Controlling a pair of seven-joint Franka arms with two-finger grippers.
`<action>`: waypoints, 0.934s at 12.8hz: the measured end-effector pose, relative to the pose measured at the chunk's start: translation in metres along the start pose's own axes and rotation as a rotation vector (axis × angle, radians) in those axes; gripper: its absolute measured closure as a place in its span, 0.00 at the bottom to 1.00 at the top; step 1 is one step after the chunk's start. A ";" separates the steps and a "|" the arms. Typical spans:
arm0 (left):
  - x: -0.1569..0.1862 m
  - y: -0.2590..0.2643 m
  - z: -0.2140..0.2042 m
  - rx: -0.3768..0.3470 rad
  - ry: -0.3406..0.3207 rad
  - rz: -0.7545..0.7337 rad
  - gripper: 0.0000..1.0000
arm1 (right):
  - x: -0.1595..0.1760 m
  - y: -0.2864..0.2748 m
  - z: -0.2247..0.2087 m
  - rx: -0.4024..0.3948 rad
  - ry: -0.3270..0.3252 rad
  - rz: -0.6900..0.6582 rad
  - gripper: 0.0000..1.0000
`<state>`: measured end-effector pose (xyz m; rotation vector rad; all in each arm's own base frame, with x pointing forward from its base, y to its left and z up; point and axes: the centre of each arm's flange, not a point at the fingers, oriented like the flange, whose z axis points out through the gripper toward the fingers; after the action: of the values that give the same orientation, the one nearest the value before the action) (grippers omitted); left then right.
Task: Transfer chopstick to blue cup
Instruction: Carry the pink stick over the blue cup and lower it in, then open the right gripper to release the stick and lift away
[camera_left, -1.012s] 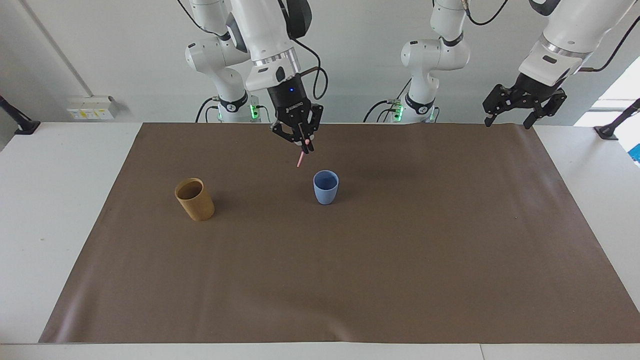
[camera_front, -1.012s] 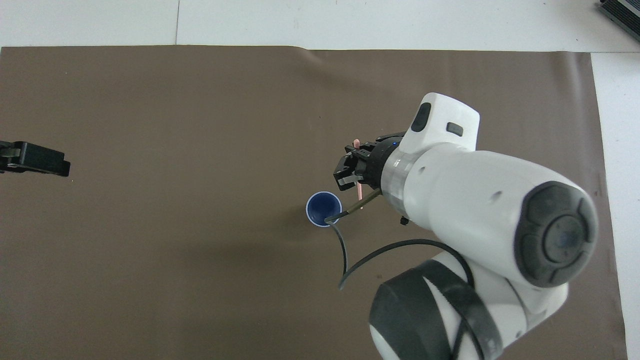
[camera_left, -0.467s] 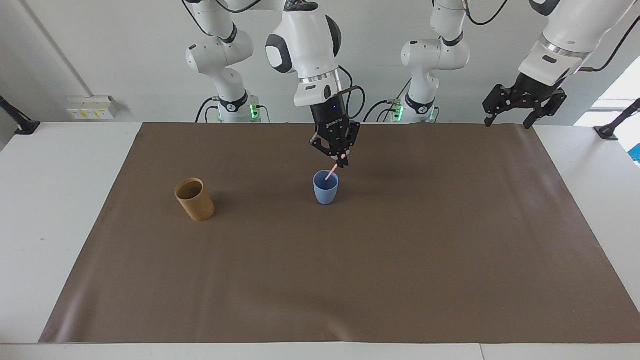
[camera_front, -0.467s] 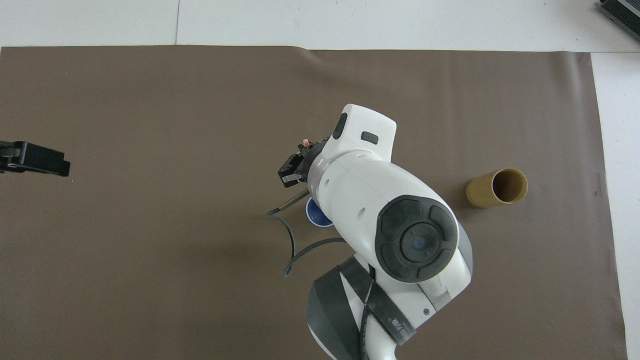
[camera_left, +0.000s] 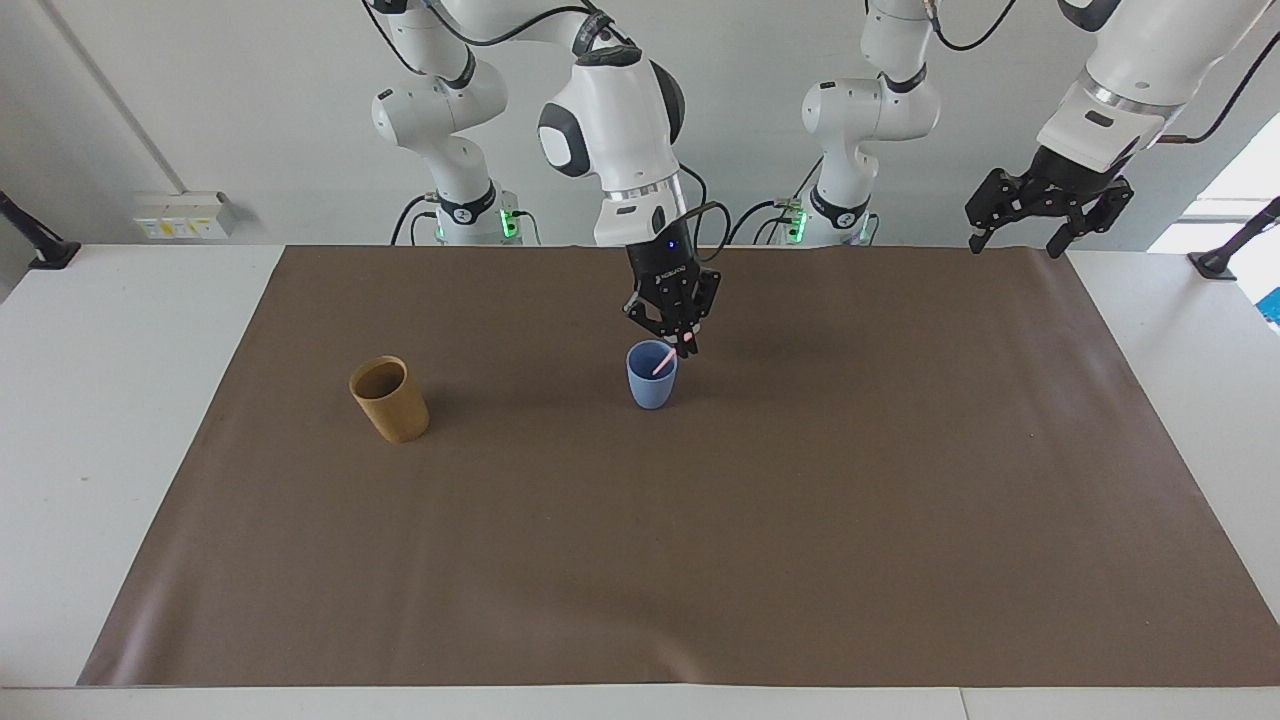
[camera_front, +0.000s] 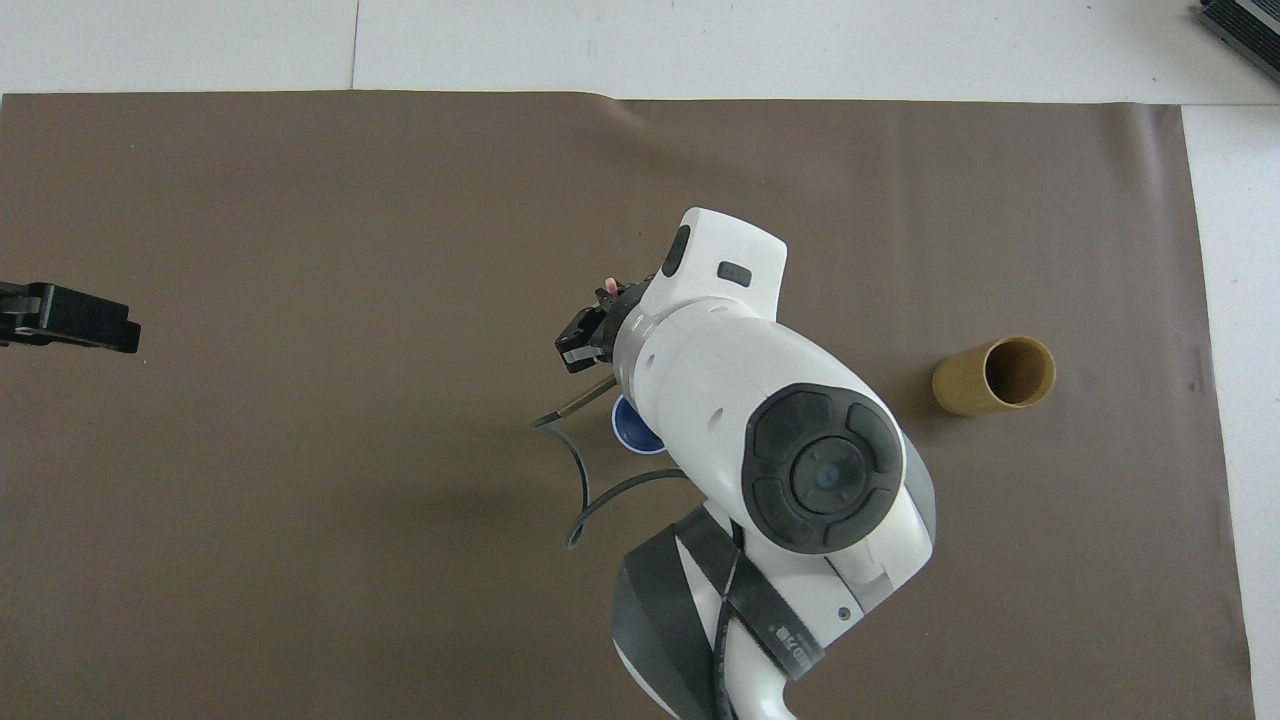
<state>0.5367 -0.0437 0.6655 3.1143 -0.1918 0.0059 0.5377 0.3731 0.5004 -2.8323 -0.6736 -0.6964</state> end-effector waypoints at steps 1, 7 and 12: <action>0.000 0.000 0.000 0.000 0.000 0.000 0.00 | -0.005 0.000 0.012 -0.001 -0.015 -0.003 0.92; 0.000 0.000 0.000 0.000 0.000 0.000 0.00 | -0.024 0.001 0.035 -0.006 -0.066 -0.012 0.62; 0.000 -0.002 0.000 0.000 0.000 -0.003 0.00 | -0.012 0.015 0.017 -0.028 -0.096 0.011 0.00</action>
<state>0.5369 -0.0418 0.6655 3.1146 -0.1865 0.0059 0.5417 0.3586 0.4796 -2.9081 -0.6671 -0.5761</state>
